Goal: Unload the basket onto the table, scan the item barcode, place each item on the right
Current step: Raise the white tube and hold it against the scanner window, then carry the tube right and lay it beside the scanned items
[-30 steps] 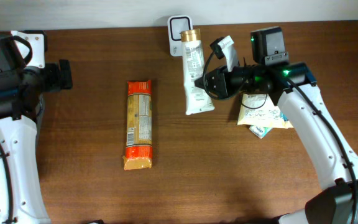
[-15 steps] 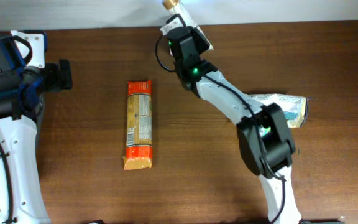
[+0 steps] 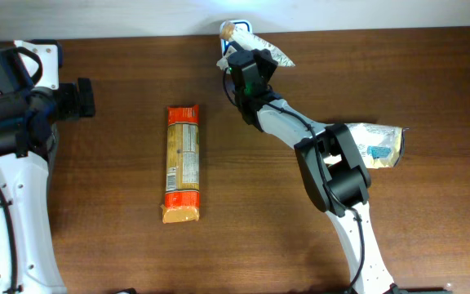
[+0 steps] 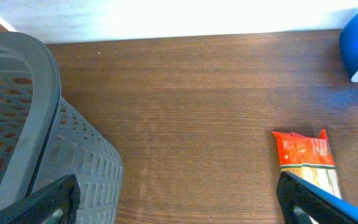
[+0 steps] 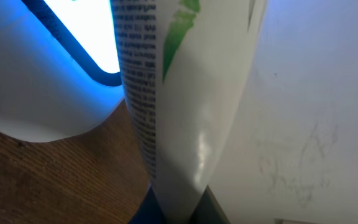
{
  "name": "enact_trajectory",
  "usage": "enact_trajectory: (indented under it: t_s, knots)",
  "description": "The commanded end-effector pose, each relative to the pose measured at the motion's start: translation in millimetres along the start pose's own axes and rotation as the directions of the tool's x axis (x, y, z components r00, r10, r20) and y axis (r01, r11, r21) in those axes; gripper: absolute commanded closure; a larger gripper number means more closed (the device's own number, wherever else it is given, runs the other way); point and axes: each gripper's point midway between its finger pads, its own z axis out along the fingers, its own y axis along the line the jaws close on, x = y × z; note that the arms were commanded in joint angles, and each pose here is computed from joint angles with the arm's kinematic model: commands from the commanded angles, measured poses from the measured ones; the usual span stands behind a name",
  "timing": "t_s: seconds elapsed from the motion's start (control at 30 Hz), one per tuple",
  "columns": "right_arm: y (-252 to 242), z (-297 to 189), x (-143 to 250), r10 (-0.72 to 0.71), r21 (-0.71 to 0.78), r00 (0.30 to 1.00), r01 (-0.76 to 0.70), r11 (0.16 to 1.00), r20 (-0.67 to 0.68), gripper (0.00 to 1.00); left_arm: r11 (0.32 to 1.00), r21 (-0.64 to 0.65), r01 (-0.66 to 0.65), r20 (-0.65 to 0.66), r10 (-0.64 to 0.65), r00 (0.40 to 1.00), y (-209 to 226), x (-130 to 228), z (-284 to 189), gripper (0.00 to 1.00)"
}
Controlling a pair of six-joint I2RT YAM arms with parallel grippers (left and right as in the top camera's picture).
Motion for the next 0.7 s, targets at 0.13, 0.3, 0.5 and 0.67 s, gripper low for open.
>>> enact_trajectory:
  t_s: [0.13,0.3,0.5,0.67]
  knots:
    - [-40.9,-12.5,-3.2,0.063,0.112,0.997,-0.057,0.992,-0.051,0.96,1.0,0.001,-0.012,0.008,0.012,1.0,1.8,-1.9,-1.7,0.01]
    - [-81.4,-50.1,-24.2,0.099,0.132,0.995,-0.096,0.987,-0.02,0.96,1.0,0.001,-0.012,0.008,0.012,1.0,1.8,-1.9,-1.7,0.01]
    - [-98.2,-152.1,-30.7,0.563,-0.376,0.825,-0.541,0.752,-0.061,0.96,1.0,0.001,-0.012,0.008,0.012,1.0,1.8,-1.9,-1.7,0.01]
    - [-83.8,-206.1,30.9,0.641,-0.515,0.469,-0.847,0.132,-0.608,0.96,1.0,0.001,-0.012,0.008,0.012,1.0,1.7,-1.7,-1.6,0.01]
